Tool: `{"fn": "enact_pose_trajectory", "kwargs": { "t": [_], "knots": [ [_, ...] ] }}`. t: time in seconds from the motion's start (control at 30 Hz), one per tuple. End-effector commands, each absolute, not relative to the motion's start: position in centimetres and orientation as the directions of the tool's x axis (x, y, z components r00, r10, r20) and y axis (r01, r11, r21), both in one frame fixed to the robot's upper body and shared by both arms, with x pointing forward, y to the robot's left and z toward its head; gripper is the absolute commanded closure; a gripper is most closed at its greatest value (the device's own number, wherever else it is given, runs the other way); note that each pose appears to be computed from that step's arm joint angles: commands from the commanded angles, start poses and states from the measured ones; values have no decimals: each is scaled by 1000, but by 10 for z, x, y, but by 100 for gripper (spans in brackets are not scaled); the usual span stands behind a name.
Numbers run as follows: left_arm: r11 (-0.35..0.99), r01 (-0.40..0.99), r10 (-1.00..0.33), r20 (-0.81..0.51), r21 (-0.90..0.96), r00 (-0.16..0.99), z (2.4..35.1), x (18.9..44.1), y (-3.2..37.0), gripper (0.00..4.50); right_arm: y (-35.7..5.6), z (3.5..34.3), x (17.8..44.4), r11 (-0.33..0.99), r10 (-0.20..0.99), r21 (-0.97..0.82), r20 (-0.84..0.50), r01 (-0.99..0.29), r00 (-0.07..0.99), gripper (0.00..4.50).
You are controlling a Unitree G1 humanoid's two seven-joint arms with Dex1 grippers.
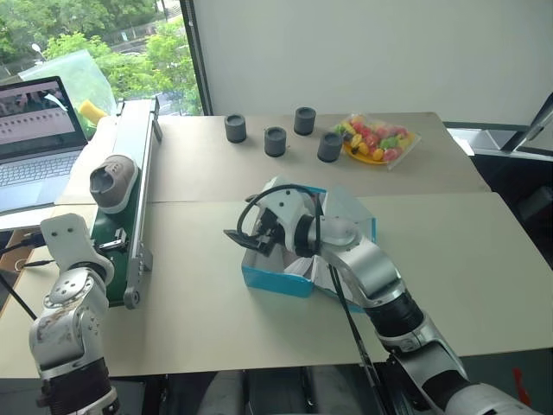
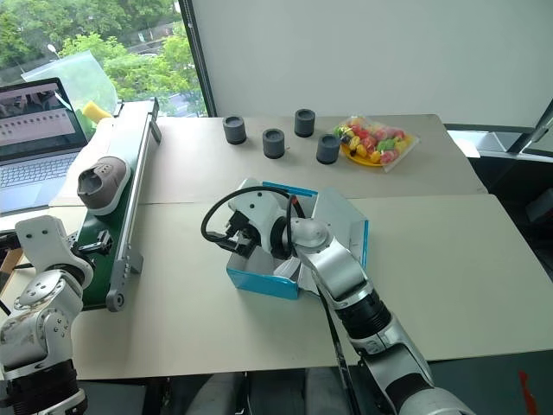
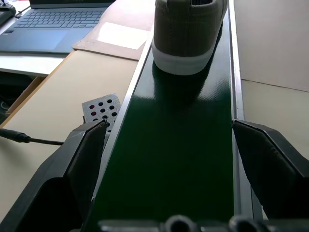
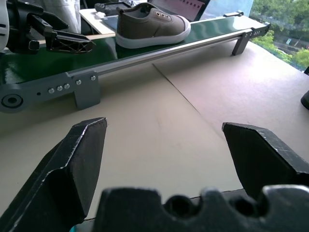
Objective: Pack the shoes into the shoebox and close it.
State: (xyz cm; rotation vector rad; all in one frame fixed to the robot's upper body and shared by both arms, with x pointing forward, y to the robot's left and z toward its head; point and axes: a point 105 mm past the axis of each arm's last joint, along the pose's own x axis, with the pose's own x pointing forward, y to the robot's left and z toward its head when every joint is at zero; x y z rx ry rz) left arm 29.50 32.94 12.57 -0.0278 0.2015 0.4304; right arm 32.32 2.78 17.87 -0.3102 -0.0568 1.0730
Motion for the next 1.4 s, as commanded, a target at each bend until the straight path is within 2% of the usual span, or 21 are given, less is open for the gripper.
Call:
{"fn": "enact_pose_trajectory", "kwargs": {
  "t": [0.03,0.33,0.53,0.7,0.83,1.0,1.07,1.13,1.2,1.33,1.4],
  "knots": [
    [900,-435,433,-176,30,884,132,292,336,7,26,196,320,454,874,-280,-43,-846,484,0],
    [881,-473,462,-235,13,855,112,291,344,7,25,199,321,459,871,-284,-44,-842,489,0],
    [896,-444,432,-223,-4,874,113,297,335,7,24,201,319,459,871,-284,-41,-842,489,0],
    [904,-427,415,-207,-14,886,115,298,329,147,23,203,319,463,869,-283,-39,-840,493,0],
    [902,-432,418,-211,-21,883,114,298,330,173,23,204,321,467,868,-282,-37,-838,496,0],
    [899,-438,426,-192,-24,884,120,301,330,173,23,206,323,473,866,-280,-29,-835,500,0],
    [890,-455,451,-108,-15,886,138,302,331,173,23,206,324,478,863,-277,-27,-834,504,0],
    [863,-501,496,80,66,865,175,300,332,173,22,207,327,490,858,-261,-22,-832,513,0],
    [858,-504,478,208,97,853,200,299,322,173,21,208,330,505,852,-238,-18,-829,524,0],
    [897,-395,323,319,197,891,221,305,276,173,19,212,340,555,832,-45,1,-831,555,0],
    [948,-249,182,303,199,936,219,310,242,173,18,213,345,556,829,115,-5,-823,559,0]
  ]
}}
